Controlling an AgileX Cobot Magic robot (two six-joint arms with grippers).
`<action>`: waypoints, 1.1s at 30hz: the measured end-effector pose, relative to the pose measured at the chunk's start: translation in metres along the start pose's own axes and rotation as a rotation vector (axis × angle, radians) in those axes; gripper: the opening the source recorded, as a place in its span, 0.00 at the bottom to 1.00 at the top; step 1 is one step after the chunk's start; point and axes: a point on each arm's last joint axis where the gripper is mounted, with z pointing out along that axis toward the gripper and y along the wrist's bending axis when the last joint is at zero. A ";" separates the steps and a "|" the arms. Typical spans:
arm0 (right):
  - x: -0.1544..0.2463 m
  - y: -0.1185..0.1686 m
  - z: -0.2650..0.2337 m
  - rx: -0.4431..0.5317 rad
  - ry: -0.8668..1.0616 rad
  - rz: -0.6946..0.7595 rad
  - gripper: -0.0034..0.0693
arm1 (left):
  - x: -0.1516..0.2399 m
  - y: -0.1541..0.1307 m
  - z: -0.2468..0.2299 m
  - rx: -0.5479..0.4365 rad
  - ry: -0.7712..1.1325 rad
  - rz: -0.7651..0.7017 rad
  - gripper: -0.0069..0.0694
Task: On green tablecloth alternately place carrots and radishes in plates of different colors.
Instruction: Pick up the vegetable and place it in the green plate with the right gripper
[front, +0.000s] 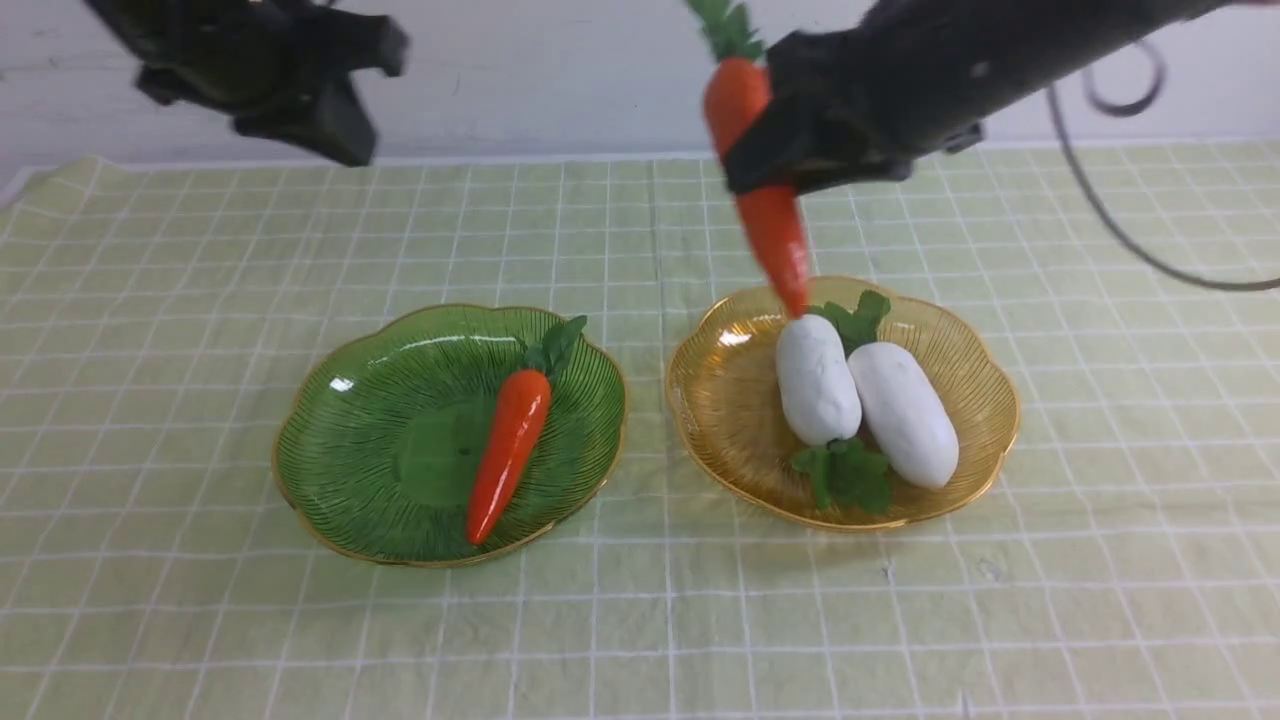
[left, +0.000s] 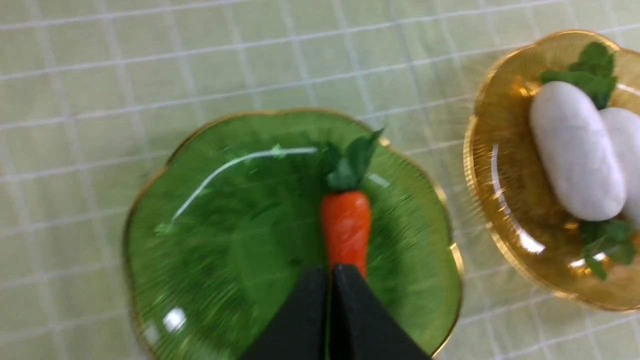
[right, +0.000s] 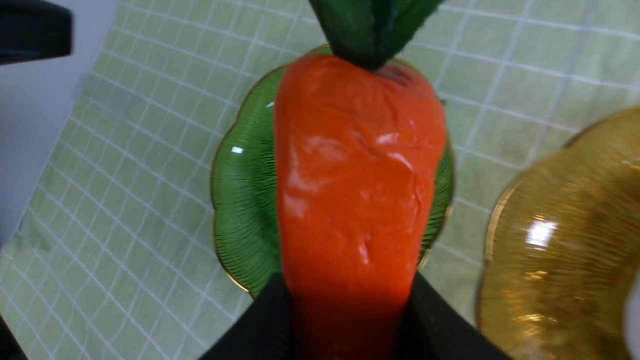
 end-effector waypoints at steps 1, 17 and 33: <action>0.004 0.007 0.021 -0.011 0.012 -0.004 0.36 | 0.018 0.014 -0.011 -0.037 0.021 -0.037 0.08; 0.034 0.043 0.194 -0.143 0.062 0.021 0.63 | 0.182 0.023 -0.096 -0.184 -0.240 -0.220 0.08; -0.041 0.027 0.022 0.090 0.018 -0.200 0.31 | 0.195 0.015 -0.094 -0.134 -0.160 -0.155 0.08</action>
